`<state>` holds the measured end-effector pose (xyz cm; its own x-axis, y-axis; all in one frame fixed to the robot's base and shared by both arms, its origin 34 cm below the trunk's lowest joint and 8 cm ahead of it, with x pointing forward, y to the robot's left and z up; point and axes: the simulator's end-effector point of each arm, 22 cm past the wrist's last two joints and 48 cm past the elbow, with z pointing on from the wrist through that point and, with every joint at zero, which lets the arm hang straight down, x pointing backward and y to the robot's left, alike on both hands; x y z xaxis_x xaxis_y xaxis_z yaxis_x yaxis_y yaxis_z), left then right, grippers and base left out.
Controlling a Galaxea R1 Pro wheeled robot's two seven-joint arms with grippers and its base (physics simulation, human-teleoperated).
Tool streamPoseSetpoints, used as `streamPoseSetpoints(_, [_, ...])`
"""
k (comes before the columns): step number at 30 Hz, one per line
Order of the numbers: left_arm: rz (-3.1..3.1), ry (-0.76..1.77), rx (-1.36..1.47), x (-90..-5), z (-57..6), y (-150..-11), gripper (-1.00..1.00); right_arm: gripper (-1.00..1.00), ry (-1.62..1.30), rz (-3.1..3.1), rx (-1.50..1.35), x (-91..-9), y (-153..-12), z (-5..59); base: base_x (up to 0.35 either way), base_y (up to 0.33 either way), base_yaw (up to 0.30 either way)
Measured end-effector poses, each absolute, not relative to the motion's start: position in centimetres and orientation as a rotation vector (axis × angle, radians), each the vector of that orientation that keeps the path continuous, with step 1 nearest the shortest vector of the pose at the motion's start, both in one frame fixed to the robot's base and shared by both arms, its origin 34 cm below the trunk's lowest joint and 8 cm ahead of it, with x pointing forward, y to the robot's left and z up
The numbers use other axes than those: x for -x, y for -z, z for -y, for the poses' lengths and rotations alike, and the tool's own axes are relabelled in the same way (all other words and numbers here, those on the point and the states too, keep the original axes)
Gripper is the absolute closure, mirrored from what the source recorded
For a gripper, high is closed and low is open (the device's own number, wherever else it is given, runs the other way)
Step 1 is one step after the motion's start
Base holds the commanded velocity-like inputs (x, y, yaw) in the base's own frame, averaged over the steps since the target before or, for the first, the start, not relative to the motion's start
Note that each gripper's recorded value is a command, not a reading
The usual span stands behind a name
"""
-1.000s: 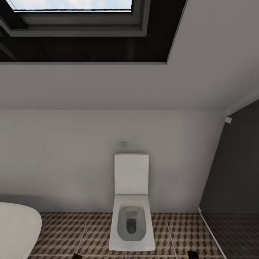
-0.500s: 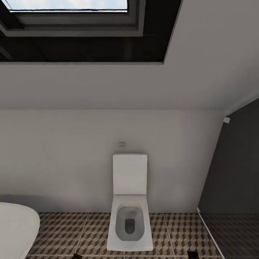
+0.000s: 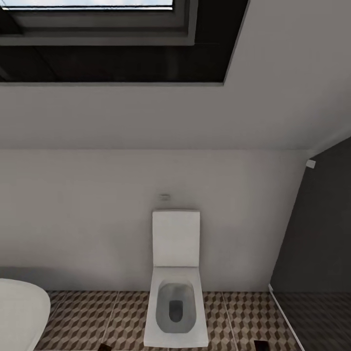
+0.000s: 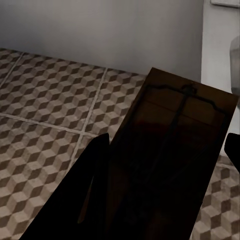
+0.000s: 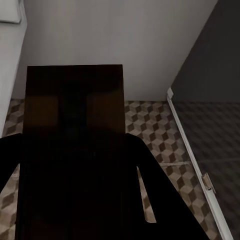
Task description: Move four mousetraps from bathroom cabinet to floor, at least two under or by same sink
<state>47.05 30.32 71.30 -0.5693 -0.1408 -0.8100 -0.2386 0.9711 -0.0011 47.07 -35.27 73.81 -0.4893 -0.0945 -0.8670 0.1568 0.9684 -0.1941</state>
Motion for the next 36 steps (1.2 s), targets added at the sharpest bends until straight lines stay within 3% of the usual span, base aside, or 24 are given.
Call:
streamPoseSetpoints(17, [-2.309, -0.114, 0.268, -46.0, -29.6, -69.3, 1.00, 1.00, 0.223, -2.097, 0.003, -47.5, -73.1, 33.5, 0.000, 0.000, 0.000])
streamPoseSetpoints(24, [-2.274, -0.073, 0.267, -54.4, -29.1, -73.8, 1.00, 1.00, 0.131, -2.146, 0.002, -53.1, -74.5, 30.8, 0.000, 0.000, 0.000])
streamPoseSetpoints(27, [-2.237, -0.070, 0.264, -60.1, -28.9, -79.2, 1.00, 1.00, 0.122, -2.109, 0.002, -59.4, -78.3, 30.4, 0.000, 0.000, 0.000])
streamPoseSetpoints(36, [-2.220, -0.063, 0.246, -66.2, -29.1, -85.4, 1.00, 1.00, 0.148, -2.105, -0.009, -65.7, -82.8, 31.7, 0.000, 0.000, 0.000])
